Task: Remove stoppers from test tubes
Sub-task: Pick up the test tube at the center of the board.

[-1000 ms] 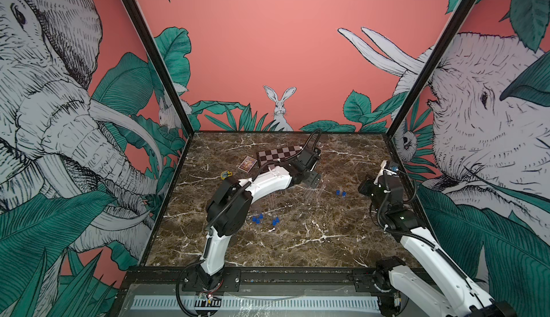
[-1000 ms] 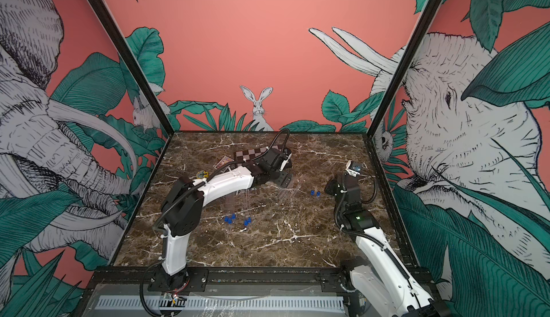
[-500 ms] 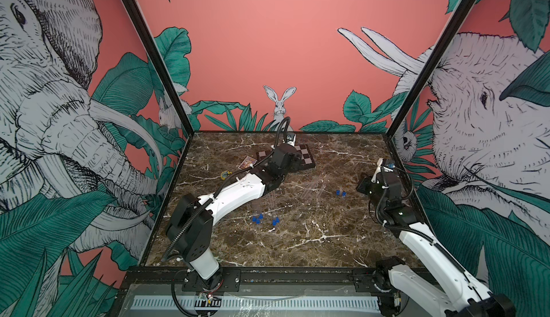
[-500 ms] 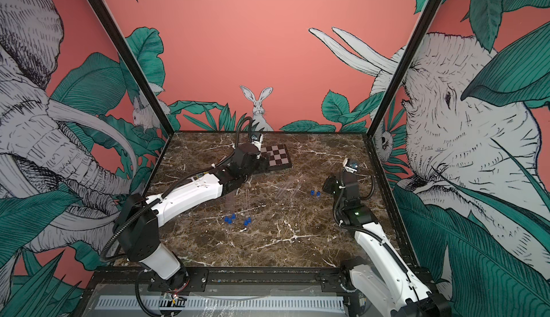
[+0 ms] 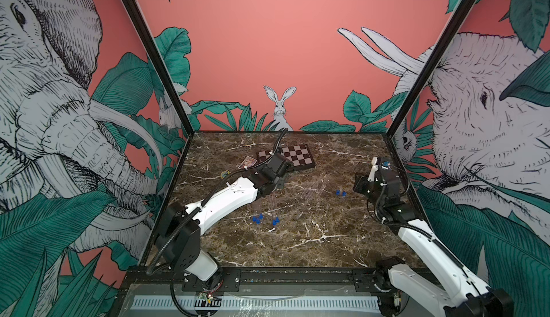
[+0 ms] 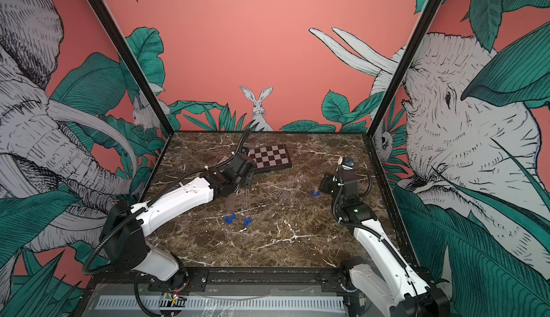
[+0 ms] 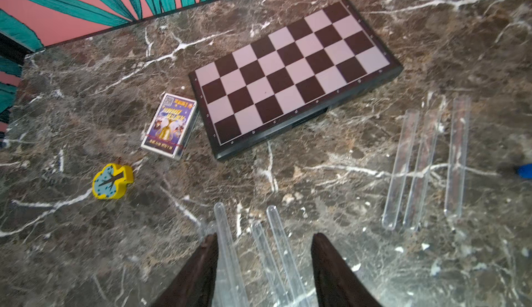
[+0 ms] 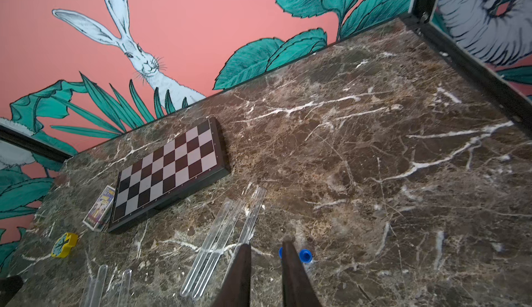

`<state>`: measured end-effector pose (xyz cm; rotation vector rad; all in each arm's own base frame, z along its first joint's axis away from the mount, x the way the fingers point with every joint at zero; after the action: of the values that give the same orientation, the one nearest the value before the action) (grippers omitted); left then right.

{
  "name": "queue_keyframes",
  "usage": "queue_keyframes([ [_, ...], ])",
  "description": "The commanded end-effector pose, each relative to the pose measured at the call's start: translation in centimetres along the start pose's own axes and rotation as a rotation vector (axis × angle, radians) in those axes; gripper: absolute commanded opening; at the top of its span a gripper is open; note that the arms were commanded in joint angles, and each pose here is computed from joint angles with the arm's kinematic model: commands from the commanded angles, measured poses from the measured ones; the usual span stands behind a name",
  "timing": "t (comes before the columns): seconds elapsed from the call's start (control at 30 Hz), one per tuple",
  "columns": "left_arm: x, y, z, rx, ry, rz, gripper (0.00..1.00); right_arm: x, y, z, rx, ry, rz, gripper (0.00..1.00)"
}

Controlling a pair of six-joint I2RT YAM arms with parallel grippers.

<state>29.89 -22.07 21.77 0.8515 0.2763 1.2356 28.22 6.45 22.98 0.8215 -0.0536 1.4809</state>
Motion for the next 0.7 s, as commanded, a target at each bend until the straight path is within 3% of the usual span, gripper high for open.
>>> queue_keyframes([
  [0.0,1.9,1.6,-1.8,0.045,0.008,0.064,0.55,0.7,-0.6,-0.6,0.041,-0.010,0.039,0.20],
  [0.17,3.4,1.0,-4.1,0.141,0.071,0.085,0.56,2.2,-1.7,-2.1,0.134,0.040,0.077,0.21],
  [0.33,4.9,0.2,-5.3,0.188,0.148,0.080,0.56,6.1,-2.8,-5.2,0.299,0.195,0.122,0.21],
  [0.47,5.7,1.2,-4.8,0.130,0.178,0.081,0.56,9.9,-3.0,-8.6,0.394,0.332,0.155,0.22],
  [0.67,7.2,4.5,-3.6,-0.064,0.224,0.063,0.54,15.0,-3.5,-14.5,0.505,0.530,0.169,0.24],
])
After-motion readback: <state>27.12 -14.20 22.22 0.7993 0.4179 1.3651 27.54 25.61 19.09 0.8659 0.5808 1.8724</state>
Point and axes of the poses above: each gripper's point midway between its finger pads, its own y axis back along the fingers, its own x axis along the line the jaws close on, z = x × y, the point moved 5 cm from there along y, back along the fingers, and after that the axes turned 11 degrees about -y, right-handed, at the moved point
